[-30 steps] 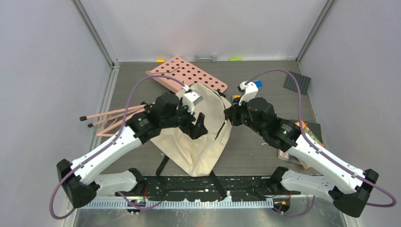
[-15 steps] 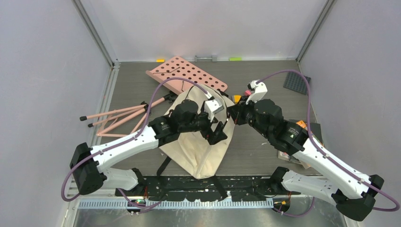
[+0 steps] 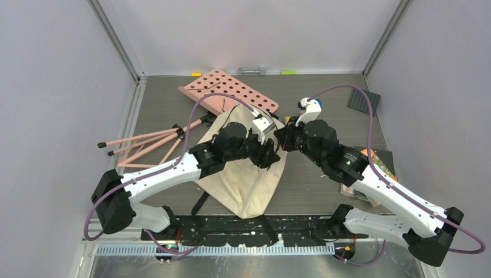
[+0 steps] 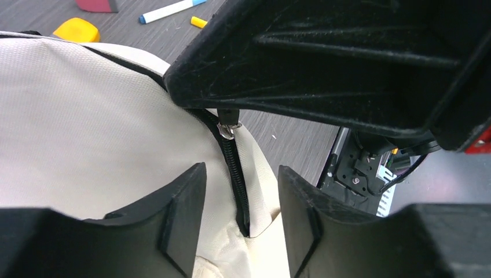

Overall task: Pack the student bag
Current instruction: Unzip the student bag at the center of the board.

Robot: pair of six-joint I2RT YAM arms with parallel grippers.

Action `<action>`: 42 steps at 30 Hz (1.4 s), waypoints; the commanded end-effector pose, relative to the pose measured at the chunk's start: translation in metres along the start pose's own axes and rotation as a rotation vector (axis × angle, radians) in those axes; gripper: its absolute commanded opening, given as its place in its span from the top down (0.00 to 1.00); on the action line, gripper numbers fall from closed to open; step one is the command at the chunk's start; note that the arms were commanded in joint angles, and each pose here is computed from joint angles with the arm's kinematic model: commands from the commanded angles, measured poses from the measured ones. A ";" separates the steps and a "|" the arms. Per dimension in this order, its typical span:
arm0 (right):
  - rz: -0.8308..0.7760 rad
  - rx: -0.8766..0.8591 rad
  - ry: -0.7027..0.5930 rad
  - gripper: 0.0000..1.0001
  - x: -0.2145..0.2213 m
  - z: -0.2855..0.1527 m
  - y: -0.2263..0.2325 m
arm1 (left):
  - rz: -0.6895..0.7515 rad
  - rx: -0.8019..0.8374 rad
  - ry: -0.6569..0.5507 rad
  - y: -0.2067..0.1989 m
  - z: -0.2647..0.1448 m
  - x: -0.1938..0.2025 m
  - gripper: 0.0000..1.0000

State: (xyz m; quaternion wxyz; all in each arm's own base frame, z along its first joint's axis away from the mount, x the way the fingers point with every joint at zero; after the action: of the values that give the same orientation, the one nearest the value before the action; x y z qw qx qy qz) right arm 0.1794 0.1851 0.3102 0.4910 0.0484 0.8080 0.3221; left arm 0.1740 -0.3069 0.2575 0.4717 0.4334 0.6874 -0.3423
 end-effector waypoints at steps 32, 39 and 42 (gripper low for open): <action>0.022 0.060 -0.168 0.99 -0.025 -0.021 -0.007 | 0.080 0.150 0.398 -0.066 -0.016 0.077 1.00; 0.011 0.093 -0.174 0.99 -0.021 -0.013 -0.011 | 0.122 0.269 0.457 -0.093 -0.032 0.096 1.00; -0.003 0.127 -0.172 0.99 -0.018 -0.005 -0.015 | 0.138 0.302 0.484 -0.102 -0.037 0.101 1.00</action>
State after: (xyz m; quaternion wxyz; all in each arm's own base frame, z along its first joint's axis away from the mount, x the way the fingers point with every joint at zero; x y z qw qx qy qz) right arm 0.1687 0.1631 0.2894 0.4850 0.0581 0.8341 0.2563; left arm 0.0810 -0.3094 0.1990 0.3358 0.5624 0.6937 -0.2993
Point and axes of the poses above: each gripper's point midway between its finger pads, its own z axis out along the fingers, its own y axis along the line the jaws close on, x = y × z, the point moved 8 cm from there along -z, back along the fingers, and after that the axes turned 13 degrees about z, right-handed, at the moved point
